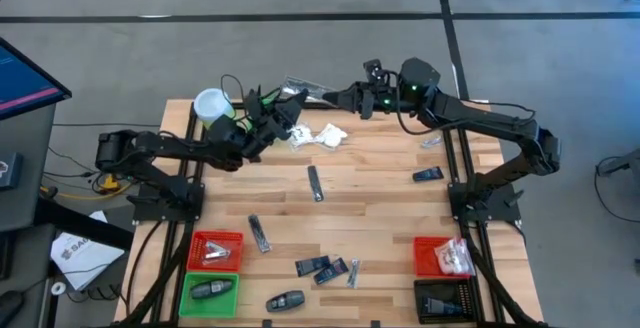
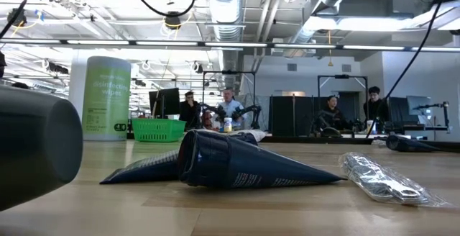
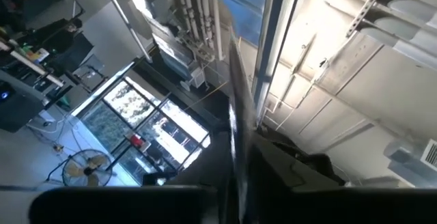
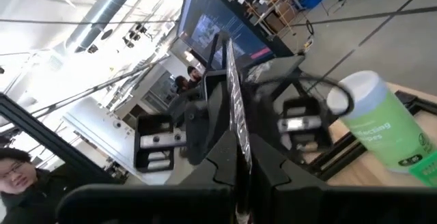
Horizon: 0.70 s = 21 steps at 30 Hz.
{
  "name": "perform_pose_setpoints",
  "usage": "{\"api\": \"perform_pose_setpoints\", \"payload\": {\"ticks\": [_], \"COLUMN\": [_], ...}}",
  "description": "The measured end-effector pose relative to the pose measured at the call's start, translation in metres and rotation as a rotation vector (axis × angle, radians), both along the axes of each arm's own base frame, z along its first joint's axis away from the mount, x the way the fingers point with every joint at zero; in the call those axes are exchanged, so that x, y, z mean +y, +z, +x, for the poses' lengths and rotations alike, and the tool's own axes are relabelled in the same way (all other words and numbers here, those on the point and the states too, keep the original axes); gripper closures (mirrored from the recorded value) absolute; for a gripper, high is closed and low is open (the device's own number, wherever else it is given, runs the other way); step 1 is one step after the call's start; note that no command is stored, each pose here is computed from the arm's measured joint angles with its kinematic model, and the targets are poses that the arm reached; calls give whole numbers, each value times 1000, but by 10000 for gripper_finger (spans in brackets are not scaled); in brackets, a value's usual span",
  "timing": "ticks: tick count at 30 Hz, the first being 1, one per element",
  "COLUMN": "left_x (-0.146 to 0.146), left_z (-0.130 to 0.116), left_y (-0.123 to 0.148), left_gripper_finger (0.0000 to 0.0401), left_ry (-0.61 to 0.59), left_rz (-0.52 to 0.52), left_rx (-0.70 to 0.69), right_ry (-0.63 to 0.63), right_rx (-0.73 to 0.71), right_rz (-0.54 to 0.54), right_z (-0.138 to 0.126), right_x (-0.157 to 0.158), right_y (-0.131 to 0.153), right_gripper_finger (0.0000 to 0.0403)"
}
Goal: Pick & Place Travel size toiletries
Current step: Put the black comb into the top green bin
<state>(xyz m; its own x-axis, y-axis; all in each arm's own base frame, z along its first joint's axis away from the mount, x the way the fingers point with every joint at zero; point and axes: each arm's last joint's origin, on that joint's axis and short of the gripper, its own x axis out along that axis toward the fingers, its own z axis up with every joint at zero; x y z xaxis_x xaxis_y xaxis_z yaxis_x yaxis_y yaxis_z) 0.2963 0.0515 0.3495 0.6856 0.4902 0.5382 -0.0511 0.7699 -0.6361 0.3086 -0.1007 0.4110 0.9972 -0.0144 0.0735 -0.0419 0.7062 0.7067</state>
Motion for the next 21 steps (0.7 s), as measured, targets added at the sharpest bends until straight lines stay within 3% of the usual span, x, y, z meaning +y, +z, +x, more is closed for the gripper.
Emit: {"api": "perform_pose_setpoints", "payload": {"ticks": [6, 10, 14, 19, 21], "left_x": [5, 7, 7, 10, 12], "left_z": [-1, -1, -1, -2, -2], "left_y": [0, 0, 1, 1, 1], "left_gripper_finger": [307, 296, 321, 386, 391], "left_ry": [4, 9, 1, -35, -42], "left_rz": [12, 8, 12, 40, 32], "left_rx": [-1, -3, -4, -5, -13], "right_ry": [-1, -12, -17, -19, -8], "right_rx": [0, -2, -2, -9, -13], "right_rz": [-1, -2, -2, -4, 8], "right_z": [-1, -2, -3, -1, 2], "right_x": [-2, -6, -8, -11, -12], "right_y": [0, 0, 0, -1, -3], "right_gripper_finger": [401, 401, 401, 401, 401]}}
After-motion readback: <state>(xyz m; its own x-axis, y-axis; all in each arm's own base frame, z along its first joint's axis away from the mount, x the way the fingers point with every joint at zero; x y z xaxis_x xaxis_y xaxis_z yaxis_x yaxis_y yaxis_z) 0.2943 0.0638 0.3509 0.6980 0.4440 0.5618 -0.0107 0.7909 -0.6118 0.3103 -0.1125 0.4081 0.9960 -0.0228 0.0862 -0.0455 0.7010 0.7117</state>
